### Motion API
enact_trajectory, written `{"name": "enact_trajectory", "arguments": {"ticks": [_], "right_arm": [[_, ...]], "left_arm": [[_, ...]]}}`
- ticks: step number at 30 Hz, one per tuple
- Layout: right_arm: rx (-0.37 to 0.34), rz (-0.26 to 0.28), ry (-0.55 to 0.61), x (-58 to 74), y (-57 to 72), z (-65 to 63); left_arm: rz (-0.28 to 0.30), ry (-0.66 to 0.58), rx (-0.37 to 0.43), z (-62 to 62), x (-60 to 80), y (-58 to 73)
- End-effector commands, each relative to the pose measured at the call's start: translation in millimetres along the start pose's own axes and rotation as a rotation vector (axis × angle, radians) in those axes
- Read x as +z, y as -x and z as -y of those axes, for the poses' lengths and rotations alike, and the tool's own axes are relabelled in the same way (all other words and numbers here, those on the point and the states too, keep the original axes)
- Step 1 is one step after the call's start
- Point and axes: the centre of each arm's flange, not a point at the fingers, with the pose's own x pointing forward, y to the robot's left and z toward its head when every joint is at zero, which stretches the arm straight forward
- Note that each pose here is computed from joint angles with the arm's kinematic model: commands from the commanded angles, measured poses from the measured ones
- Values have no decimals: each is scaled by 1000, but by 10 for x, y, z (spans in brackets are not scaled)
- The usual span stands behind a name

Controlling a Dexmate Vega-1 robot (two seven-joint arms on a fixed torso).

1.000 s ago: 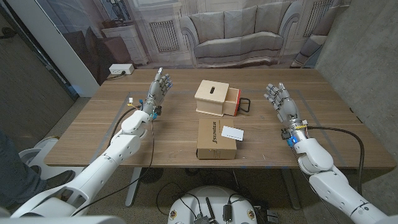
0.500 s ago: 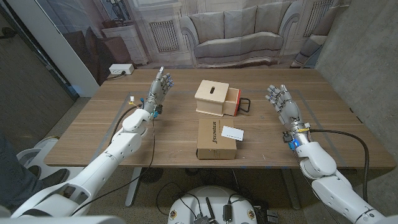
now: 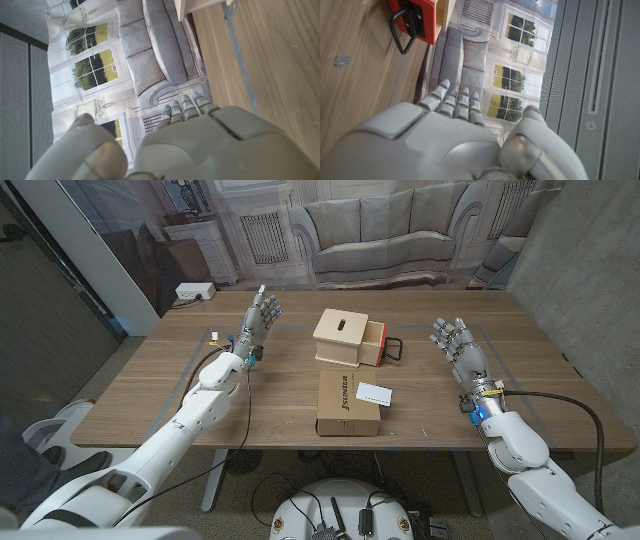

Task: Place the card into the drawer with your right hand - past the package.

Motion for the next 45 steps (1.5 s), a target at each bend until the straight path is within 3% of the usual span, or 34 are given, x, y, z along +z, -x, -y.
{"name": "enact_trajectory", "arguments": {"ticks": [1,19,25,45], "right_arm": [[-21,-9,29,57,158,-67],[-28,-7,33,12,401,-181],[-33,6,53,27,451,-240],[-48,3,72,12,702,-343]], "left_arm": [[-1,16,-26,44,-12,-107],[-4,14,-57,49,31,2],[-17,-59,-58,44,139,27],[2,-38,-77,14,174,88]]}}
